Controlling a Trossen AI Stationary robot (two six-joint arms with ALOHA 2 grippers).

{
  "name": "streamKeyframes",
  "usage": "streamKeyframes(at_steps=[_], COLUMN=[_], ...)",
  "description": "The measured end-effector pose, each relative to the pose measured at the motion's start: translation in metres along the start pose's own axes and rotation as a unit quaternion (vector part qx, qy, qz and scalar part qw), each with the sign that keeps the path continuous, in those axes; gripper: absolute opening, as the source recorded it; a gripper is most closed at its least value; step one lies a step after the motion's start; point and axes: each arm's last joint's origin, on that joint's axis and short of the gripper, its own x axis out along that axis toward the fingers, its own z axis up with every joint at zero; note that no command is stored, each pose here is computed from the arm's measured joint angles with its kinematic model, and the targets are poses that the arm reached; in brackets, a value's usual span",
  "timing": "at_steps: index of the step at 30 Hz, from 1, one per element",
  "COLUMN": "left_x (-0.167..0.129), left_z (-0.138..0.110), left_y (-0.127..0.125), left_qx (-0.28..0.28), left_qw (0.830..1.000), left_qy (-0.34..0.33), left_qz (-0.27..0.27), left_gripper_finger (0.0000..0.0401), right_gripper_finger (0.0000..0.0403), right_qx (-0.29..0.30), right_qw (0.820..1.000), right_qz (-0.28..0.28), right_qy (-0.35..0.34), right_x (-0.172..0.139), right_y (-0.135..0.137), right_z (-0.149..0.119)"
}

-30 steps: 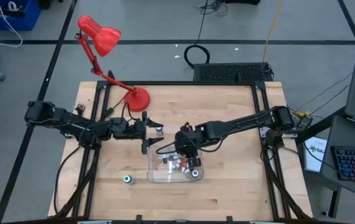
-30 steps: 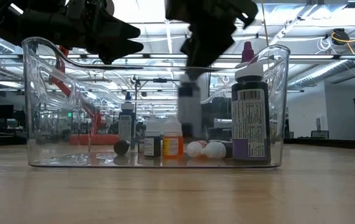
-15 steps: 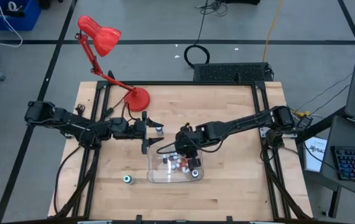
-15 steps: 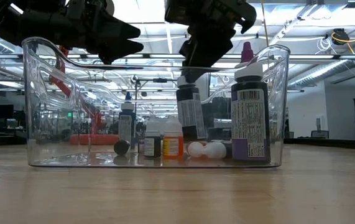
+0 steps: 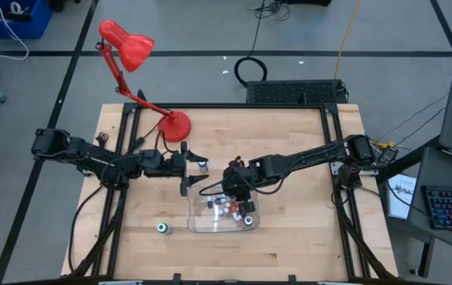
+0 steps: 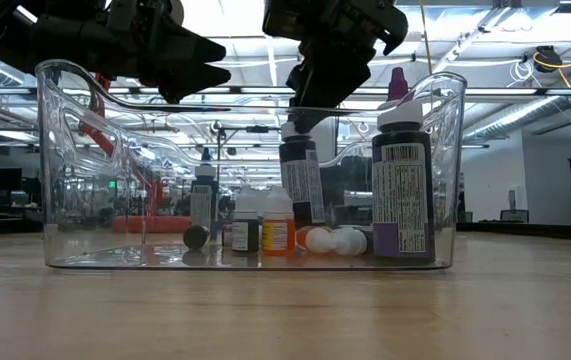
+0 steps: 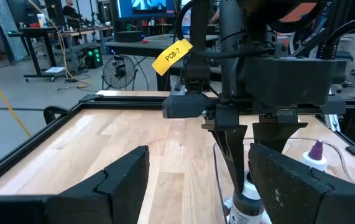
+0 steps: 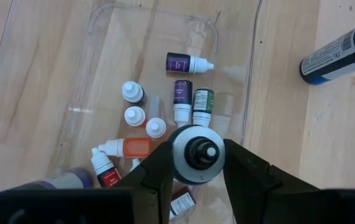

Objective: Pick & Place food coloring
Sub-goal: Put the large black food coloring into the bin, then put the large blue food coloring into the bin

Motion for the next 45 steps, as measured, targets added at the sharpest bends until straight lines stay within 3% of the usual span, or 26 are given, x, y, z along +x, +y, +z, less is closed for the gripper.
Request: streamKeyframes(at_steps=[13, 34, 41, 45], left_x=[0.000, 0.000, 0.000, 0.000], left_z=[0.000, 0.000, 0.000, 0.000], left_y=[0.000, 0.000, 0.000, 0.000], left_qx=[0.000, 0.000, -0.012, -0.018], left_qw=[1.000, 1.000, 1.000, 1.000], left_qy=[0.000, 0.000, 0.000, 0.000], left_qz=[-0.001, -0.001, -0.001, -0.001], left_gripper_finger=[0.0274, 0.0274, 0.0274, 0.0274], right_gripper_finger=[0.0102, 0.0103, 0.0237, 0.0272], right_qx=[0.003, 0.052, 0.087, 0.093], right_qw=[1.000, 0.998, 0.996, 0.996], right_qz=[-0.007, -0.006, -0.003, -0.006], right_qy=[-0.011, 0.015, 0.024, 0.002], right_x=[-0.004, 0.010, 0.011, -0.005], right_y=[-0.003, -0.009, -0.004, -0.003], right_z=[0.002, -0.017, -0.020, -0.016])
